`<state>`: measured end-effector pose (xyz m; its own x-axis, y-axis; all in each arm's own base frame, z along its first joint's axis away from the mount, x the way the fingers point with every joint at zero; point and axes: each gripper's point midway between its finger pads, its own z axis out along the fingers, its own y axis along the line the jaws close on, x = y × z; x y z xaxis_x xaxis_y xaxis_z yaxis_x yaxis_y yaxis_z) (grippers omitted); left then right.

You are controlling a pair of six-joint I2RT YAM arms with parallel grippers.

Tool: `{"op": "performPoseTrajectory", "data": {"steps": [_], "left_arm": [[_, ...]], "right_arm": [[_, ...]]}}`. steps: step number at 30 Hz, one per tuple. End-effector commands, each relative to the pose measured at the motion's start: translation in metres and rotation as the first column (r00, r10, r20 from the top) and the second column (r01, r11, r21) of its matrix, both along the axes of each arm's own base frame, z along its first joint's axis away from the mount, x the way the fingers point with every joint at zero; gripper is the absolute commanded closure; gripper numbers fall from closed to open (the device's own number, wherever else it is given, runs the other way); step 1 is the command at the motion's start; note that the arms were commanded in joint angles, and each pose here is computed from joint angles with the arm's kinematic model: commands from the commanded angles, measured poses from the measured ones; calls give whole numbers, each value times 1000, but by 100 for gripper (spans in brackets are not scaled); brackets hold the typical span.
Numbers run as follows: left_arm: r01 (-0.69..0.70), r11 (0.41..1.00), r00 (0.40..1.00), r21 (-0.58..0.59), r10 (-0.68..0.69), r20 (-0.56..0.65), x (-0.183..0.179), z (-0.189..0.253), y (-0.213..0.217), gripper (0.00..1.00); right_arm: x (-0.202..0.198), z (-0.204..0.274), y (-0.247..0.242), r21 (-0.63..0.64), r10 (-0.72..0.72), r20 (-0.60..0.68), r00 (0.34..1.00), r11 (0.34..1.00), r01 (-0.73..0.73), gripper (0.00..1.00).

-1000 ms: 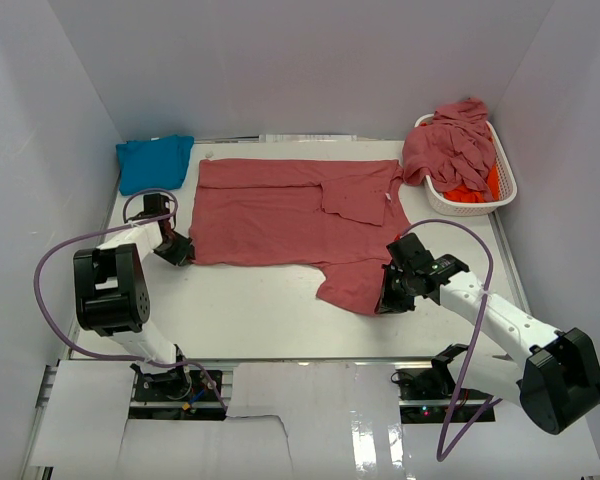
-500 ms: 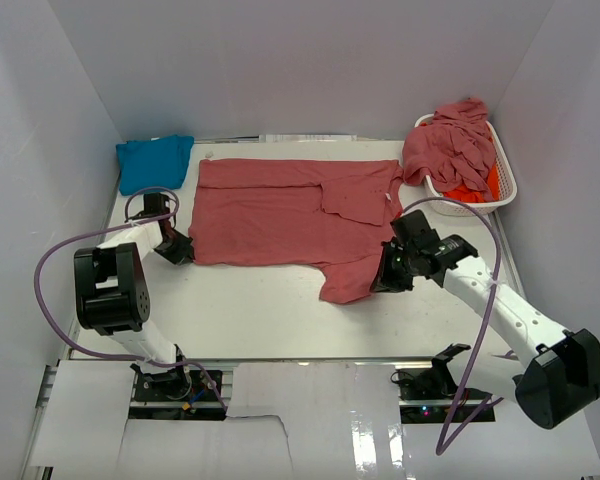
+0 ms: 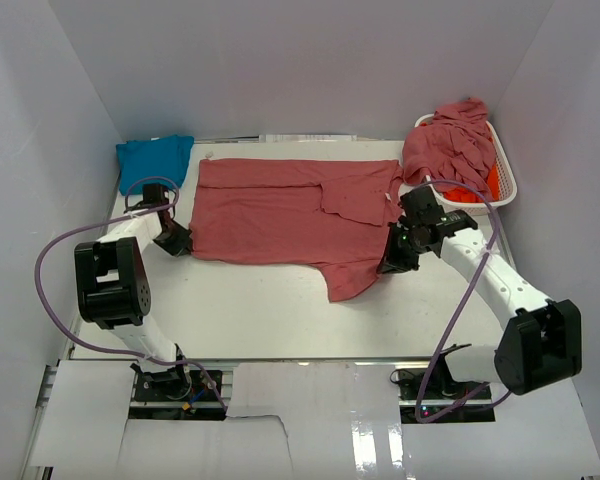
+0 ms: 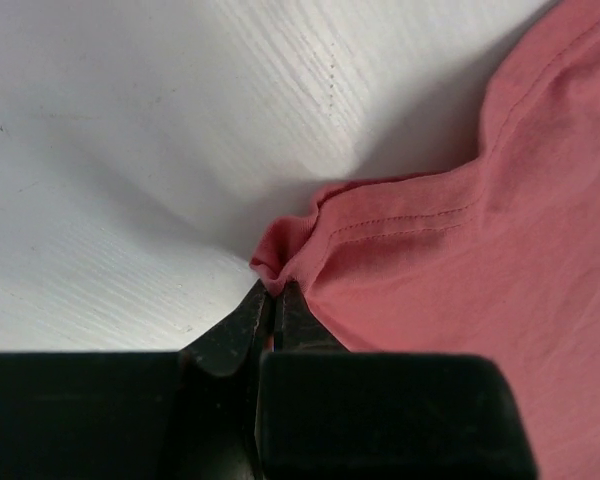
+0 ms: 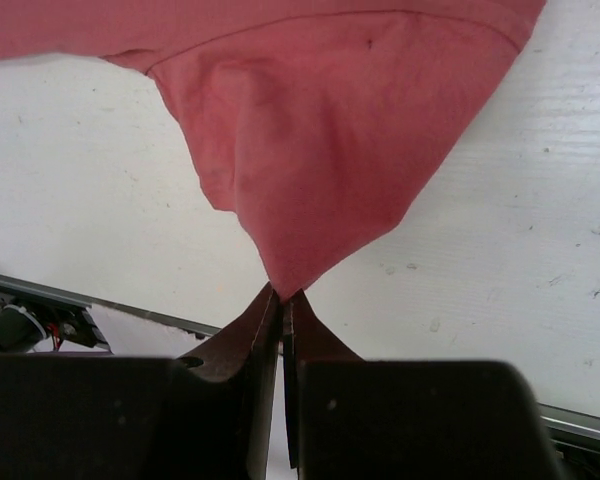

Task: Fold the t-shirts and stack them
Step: Grap the side of the flattened tshirt closest away from the robot with both arms

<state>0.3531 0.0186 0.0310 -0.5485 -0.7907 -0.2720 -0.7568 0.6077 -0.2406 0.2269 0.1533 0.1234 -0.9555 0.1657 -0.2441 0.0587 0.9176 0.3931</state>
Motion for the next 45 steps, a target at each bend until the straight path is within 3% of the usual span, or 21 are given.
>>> {"op": "performPoseTrajectory", "data": {"steps": [1, 13, 28, 45], "left_arm": [[-6, 1000, 999, -1, 6, 40, 13, 15, 1, 100], [37, 998, 999, 52, -37, -2, 19, 25, 2, 100], [24, 999, 1000, 35, -24, 11, 22, 29, -2, 100], [7, 1000, 1000, 17, -7, 26, 47, 43, -3, 100]], "right_arm": [[25, 22, 1, 26, 27, 71, 997, 999, -29, 92], [61, 35, 0, 38, 39, 103, 994, 998, -43, 92], [123, 69, -12, 35, 38, 180, 983, 998, -45, 92], [155, 78, -7, 43, 49, 203, 978, 997, -59, 92]]}}
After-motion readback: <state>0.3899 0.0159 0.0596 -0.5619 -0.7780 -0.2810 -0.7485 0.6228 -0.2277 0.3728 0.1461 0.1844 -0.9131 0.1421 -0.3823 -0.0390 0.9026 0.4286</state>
